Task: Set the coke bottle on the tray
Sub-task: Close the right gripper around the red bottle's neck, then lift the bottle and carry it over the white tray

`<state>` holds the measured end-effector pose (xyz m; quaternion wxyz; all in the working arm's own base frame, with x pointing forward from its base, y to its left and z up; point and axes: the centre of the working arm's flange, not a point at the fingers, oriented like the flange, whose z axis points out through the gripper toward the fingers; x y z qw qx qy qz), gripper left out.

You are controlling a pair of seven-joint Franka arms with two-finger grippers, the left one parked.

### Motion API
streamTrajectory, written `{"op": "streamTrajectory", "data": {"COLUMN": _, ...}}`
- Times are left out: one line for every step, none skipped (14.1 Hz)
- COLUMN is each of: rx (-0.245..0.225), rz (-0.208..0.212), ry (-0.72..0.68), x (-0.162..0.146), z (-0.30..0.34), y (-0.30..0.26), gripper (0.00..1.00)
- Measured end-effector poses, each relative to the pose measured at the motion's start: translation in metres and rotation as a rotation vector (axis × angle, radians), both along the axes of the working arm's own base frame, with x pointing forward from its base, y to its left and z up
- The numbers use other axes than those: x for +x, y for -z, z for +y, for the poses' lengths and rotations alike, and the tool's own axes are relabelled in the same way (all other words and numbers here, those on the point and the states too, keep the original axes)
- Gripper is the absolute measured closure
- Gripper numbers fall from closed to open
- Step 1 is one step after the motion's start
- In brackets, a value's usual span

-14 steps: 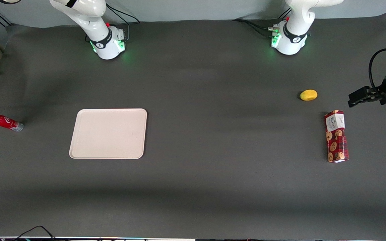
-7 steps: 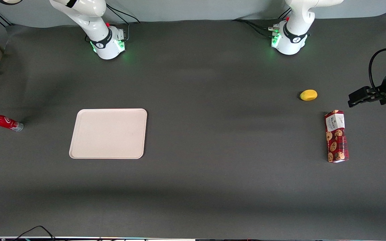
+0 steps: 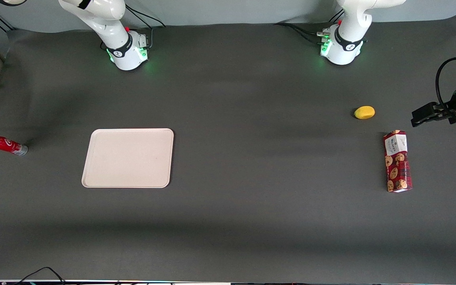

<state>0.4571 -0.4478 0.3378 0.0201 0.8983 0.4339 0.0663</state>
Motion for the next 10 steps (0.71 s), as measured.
{"op": "streamTrajectory", "data": {"rx": 0.000, "rz": 0.000, "ry": -0.001, "x": 0.000, "z": 0.000, "y": 0.000, "gripper": 0.60}}
{"op": "streamTrajectory", "data": {"rx": 0.001, "rz": 0.000, "ry": -0.002, "x": 0.001, "z": 0.001, "y": 0.000, "gripper": 0.66}}
{"op": "streamTrajectory", "data": {"rx": 0.001, "rz": 0.000, "ry": -0.004, "x": 0.002, "z": 0.002, "y": 0.000, "gripper": 0.66}}
{"op": "streamTrajectory", "data": {"rx": 0.001, "rz": 0.000, "ry": -0.006, "x": 0.002, "z": 0.002, "y": 0.000, "gripper": 0.67}}
{"op": "streamTrajectory", "data": {"rx": 0.001, "rz": 0.000, "ry": -0.007, "x": 0.003, "z": 0.003, "y": 0.000, "gripper": 0.67}}
{"op": "streamTrajectory", "data": {"rx": 0.001, "rz": 0.000, "ry": -0.008, "x": 0.004, "z": 0.003, "y": 0.000, "gripper": 0.67}}
{"op": "streamTrajectory", "data": {"rx": 0.001, "rz": -0.002, "ry": -0.012, "x": 0.006, "z": 0.005, "y": 0.000, "gripper": 0.67}}
{"op": "streamTrajectory", "data": {"rx": 0.002, "rz": -0.003, "ry": -0.021, "x": 0.010, "z": 0.009, "y": -0.002, "gripper": 0.67}}
{"op": "streamTrajectory", "data": {"rx": 0.012, "rz": -0.002, "ry": -0.033, "x": 0.015, "z": 0.015, "y": -0.005, "gripper": 0.67}}
{"op": "streamTrajectory", "data": {"rx": 0.024, "rz": -0.004, "ry": -0.042, "x": 0.019, "z": 0.020, "y": -0.012, "gripper": 0.67}}
